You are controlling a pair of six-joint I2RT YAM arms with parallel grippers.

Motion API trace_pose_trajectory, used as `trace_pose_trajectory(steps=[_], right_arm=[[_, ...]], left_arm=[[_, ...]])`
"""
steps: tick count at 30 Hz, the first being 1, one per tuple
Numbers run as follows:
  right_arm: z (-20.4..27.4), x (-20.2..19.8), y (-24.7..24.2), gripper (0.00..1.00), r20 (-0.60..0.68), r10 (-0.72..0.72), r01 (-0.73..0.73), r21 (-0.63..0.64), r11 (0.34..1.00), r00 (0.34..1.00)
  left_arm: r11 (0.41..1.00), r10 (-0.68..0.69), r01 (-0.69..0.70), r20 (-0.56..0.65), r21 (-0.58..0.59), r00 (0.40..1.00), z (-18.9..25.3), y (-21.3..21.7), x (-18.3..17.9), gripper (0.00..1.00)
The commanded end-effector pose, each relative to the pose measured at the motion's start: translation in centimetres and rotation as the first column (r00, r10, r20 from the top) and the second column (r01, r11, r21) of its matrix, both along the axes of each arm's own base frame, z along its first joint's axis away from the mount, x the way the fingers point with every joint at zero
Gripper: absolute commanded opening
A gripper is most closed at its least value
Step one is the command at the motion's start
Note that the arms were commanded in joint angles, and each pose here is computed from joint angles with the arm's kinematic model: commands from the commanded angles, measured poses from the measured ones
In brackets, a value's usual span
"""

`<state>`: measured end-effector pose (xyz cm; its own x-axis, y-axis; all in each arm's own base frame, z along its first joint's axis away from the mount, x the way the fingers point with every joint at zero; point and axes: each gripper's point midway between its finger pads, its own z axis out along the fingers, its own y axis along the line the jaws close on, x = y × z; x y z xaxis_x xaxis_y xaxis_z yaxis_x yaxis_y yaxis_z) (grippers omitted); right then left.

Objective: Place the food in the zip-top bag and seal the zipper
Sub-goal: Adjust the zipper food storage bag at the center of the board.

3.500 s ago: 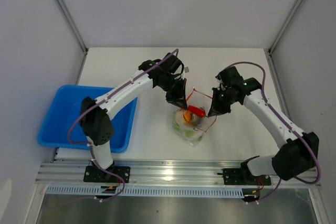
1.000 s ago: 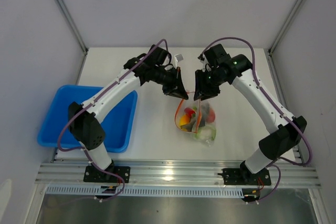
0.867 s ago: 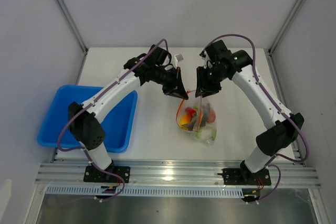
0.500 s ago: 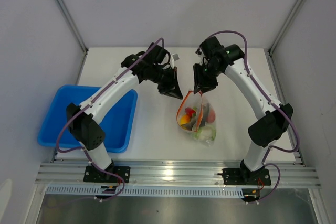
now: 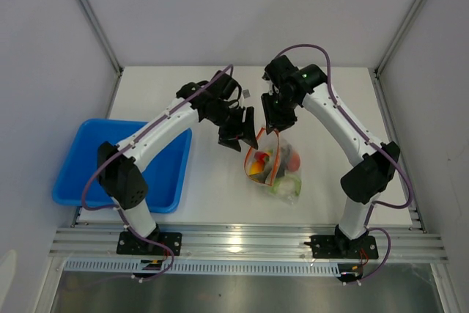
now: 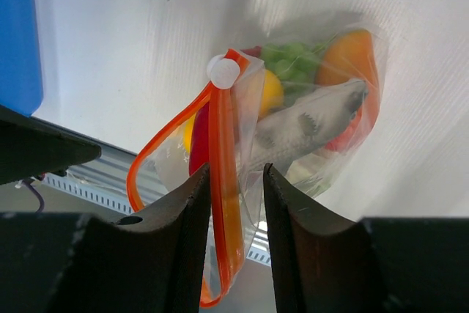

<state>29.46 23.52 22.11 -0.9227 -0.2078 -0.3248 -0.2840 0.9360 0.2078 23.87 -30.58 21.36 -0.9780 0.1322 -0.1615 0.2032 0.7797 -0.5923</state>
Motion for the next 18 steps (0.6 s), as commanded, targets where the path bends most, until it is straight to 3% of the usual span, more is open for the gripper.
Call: trace_pose_trajectory(steps=[1, 7, 12, 16, 17, 18], right_arm=[[0.9, -0.4, -0.9, 0.37, 0.010, -0.003, 0.003, -0.040, 0.999, 1.000], [0.8, -0.3, -1.2, 0.35, 0.013, -0.014, 0.015, -0.056, 0.998, 1.000], [0.6, -0.2, -1.3, 0.32, 0.019, -0.011, 0.012, -0.070, 0.997, 1.000], [0.4, -0.3, -1.7, 0.29, 0.019, -0.011, 0.012, -0.091, 0.996, 1.000], [0.4, -0.4, -1.7, 0.25, 0.020, -0.008, 0.010, -0.092, 0.996, 1.000], [0.2, -0.6, -1.8, 0.22, 0.013, -0.007, 0.008, -0.098, 0.995, 1.000]], left_arm=[[0.998, -0.059, 0.059, -0.019, -0.019, 0.998, -1.1, -1.4, -0.7, 0.65], [0.995, -0.101, 0.102, -0.058, 0.014, 0.993, -3.4, -2.1, -1.7, 0.61], [0.990, -0.127, 0.133, -0.101, 0.053, 0.987, -5.3, -2.3, -2.6, 0.49], [0.988, -0.136, 0.142, -0.098, 0.057, 0.986, -5.2, -2.3, -2.5, 0.28], [0.987, -0.144, 0.150, -0.101, 0.060, 0.984, -4.9, -2.3, -2.6, 0.08], [0.986, -0.147, 0.153, -0.104, 0.061, 0.984, -4.6, -2.2, -2.6, 0.00]])
